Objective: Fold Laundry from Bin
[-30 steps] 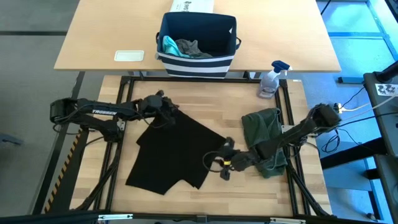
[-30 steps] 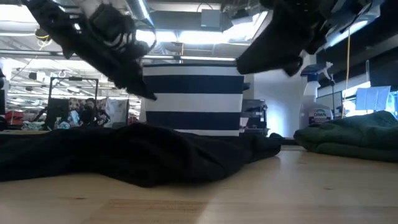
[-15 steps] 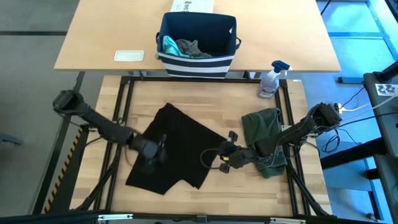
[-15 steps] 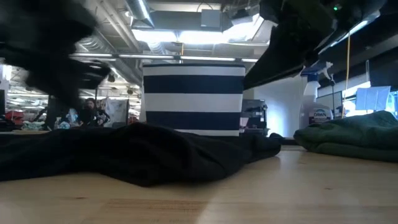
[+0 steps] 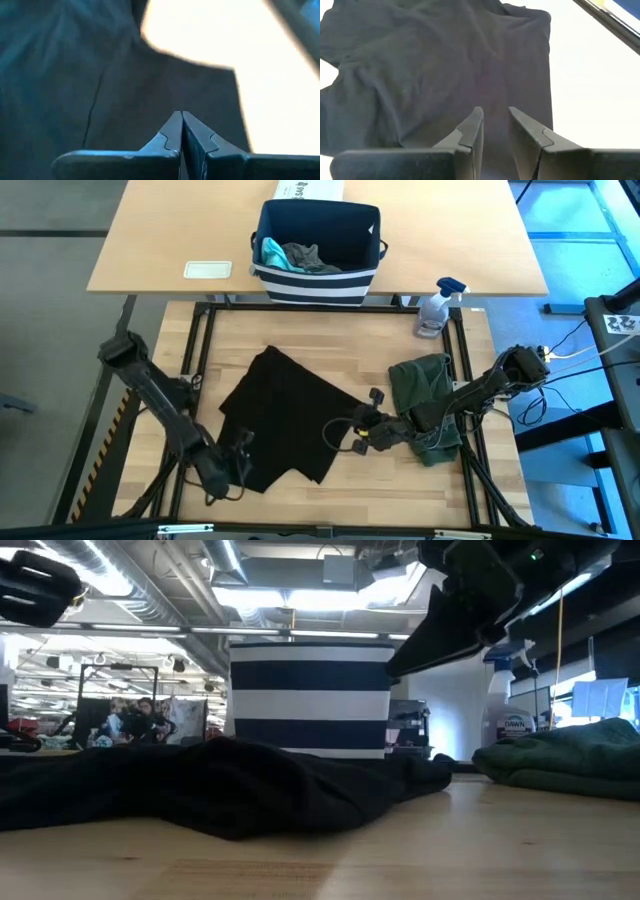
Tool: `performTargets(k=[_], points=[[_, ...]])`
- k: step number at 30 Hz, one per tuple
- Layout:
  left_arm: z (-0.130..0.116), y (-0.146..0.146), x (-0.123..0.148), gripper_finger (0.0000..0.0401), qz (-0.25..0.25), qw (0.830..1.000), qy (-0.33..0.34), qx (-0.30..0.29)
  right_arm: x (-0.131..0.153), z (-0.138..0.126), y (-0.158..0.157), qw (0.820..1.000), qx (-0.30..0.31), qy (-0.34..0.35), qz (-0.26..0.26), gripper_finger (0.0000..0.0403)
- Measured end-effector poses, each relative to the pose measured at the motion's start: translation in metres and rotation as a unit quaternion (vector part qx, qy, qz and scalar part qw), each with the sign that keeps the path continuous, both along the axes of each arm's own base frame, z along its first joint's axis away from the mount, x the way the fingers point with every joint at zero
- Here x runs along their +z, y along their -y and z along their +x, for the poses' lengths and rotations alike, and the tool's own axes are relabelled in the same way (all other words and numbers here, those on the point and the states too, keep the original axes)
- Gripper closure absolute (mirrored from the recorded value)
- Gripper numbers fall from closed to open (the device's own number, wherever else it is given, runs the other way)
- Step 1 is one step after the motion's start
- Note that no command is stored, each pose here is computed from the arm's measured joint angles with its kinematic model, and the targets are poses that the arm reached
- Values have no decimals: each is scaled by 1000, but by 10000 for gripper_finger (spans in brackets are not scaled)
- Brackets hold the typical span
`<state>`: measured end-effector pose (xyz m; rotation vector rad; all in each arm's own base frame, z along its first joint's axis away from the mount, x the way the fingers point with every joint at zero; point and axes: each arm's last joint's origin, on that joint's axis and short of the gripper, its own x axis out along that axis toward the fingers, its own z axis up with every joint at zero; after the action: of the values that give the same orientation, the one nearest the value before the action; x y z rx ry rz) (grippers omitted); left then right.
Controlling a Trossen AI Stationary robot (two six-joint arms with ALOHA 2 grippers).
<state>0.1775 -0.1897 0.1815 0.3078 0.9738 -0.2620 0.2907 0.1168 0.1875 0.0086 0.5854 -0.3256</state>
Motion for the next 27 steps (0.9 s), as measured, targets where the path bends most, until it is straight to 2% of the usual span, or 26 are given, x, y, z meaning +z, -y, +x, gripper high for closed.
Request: performTargets(k=[3, 7, 9, 12, 15, 21, 27], points=[[9, 12, -9, 401, 31, 998, -54, 2, 1, 1, 0, 1000, -5, 8, 0, 315], [15, 24, -27, 385, 14, 993, -114, -7, 2, 1, 0, 1000, -6, 14, 1, 315], [19, 29, -23, 366, -14, 991, -135, -16, 2, 1, 0, 1000, -6, 13, 1, 315], [30, 33, -8, 328, -44, 991, -123, -14, 2, 1, 0, 1000, -6, 14, 1, 315], [35, 35, 3, 286, -49, 992, -111, -24, 2, 2, 0, 1000, -7, 16, 4, 315], [26, 39, -13, 215, -24, 987, -157, -34, 2, 2, 0, 999, -17, 22, 19, 315], [20, 44, -22, 183, -13, 985, -172, -10, 2, 1, 0, 999, -20, 22, 22, 315]])
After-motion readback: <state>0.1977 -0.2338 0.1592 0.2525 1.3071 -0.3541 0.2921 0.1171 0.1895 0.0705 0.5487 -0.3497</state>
